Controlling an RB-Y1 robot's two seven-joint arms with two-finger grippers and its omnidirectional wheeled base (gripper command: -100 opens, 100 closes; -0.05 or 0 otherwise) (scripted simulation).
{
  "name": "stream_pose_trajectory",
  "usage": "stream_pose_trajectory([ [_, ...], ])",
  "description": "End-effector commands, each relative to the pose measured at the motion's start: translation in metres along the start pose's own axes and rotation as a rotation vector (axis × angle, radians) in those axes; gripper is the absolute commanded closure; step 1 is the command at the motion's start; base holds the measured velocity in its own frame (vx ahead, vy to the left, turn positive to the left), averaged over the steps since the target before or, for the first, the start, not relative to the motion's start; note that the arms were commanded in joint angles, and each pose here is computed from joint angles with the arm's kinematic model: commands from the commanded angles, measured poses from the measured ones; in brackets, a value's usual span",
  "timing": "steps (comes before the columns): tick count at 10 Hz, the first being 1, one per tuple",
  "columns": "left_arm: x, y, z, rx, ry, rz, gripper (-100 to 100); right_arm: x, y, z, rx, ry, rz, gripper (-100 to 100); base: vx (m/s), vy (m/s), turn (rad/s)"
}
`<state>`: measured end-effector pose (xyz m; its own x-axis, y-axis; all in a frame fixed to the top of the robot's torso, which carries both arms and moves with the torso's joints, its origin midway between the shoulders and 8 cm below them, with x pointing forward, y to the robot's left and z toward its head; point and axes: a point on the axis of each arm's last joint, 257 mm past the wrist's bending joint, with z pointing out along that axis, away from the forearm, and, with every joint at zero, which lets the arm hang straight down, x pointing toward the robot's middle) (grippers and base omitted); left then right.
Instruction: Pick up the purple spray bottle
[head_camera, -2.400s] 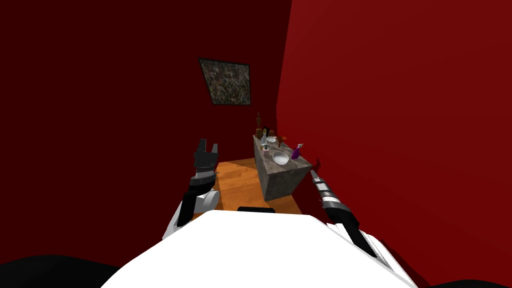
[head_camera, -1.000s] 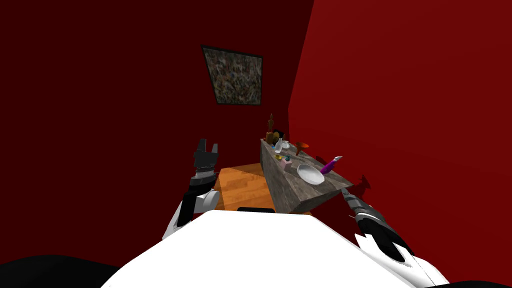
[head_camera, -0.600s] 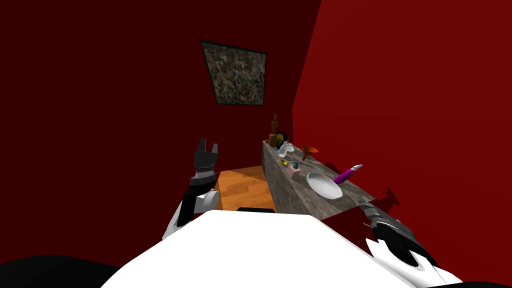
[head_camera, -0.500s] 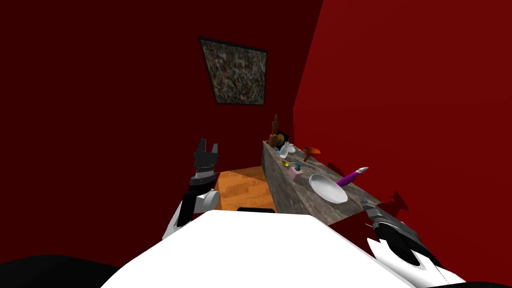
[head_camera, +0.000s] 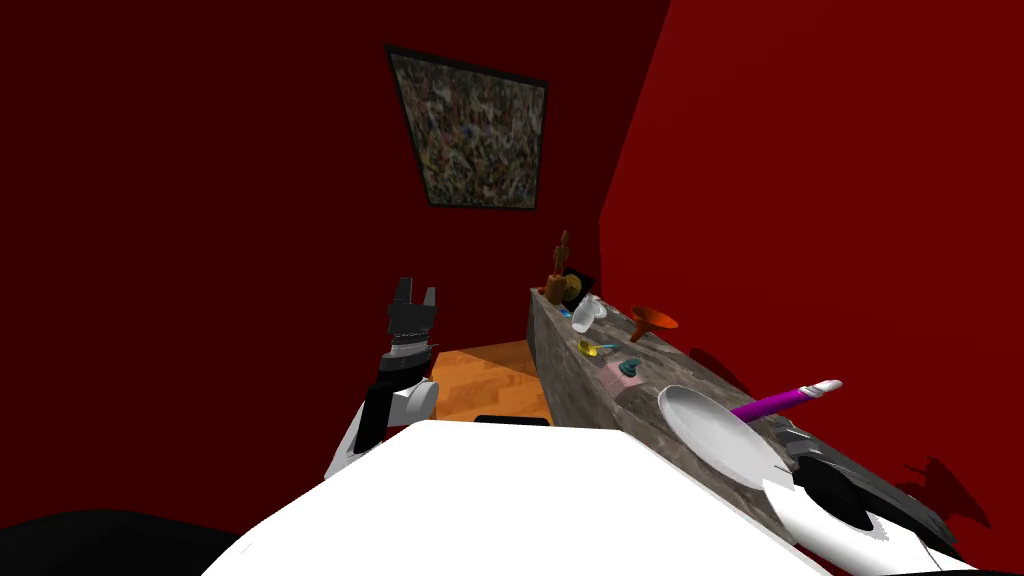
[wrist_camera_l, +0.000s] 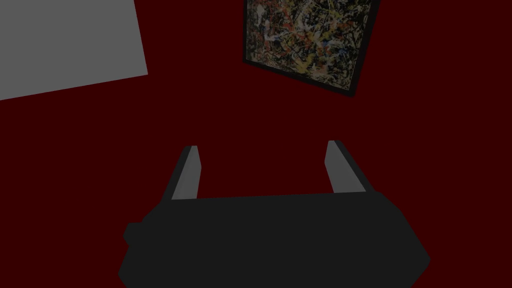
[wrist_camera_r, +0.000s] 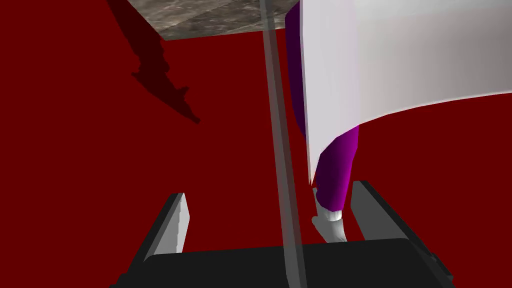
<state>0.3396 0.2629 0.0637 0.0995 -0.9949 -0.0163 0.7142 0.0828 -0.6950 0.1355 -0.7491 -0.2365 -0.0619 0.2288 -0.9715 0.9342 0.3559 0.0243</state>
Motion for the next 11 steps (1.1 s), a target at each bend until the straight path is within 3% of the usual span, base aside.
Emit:
stream_pose_trajectory([
  [1,0.000,0.000,0.000,0.000,0.000,0.000,0,-0.001,-0.024,0.005,0.064,0.000,-0.006,-100,0.287,0.025,0.044],
  [3,0.000,0.000,0.000,0.000,0.000,0.000,0,-0.003,-0.035,0.007,0.096,0.000,-0.007,-100,0.192,-0.003,0.011],
  [5,0.000,0.000,0.000,0.000,0.000,0.000,0,-0.007,-0.060,0.012,0.165,0.001,-0.006,-100,0.136,-0.028,0.007],
  [6,0.000,0.000,0.000,0.000,0.000,0.000,0,-0.006,-0.052,0.011,0.139,-0.001,-0.006,-100,0.090,-0.022,0.006],
  [7,0.000,0.000,0.000,0.000,0.000,0.000,0,-0.007,-0.054,0.012,0.145,0.000,-0.006,0,0.014,-0.004,0.003],
  [8,0.000,0.000,0.000,0.000,0.000,0.000,0,-0.013,-0.008,0.028,0.053,-0.023,-0.003,-100,0.088,0.017,-0.344],
  [9,0.000,0.000,0.000,0.000,0.000,0.000,0,-0.006,-0.007,0.032,0.053,-0.011,-0.001,-100,0.108,0.044,-0.274],
  [10,0.000,0.000,0.000,0.000,0.000,0.000,0,-0.015,0.032,0.044,-0.022,-0.033,0.006,-100,0.123,0.051,-0.427],
  [11,0.000,0.000,0.000,0.000,0.000,0.000,0,-0.009,0.039,0.049,-0.037,-0.025,0.000,-100,0.097,0.055,-0.249],
])
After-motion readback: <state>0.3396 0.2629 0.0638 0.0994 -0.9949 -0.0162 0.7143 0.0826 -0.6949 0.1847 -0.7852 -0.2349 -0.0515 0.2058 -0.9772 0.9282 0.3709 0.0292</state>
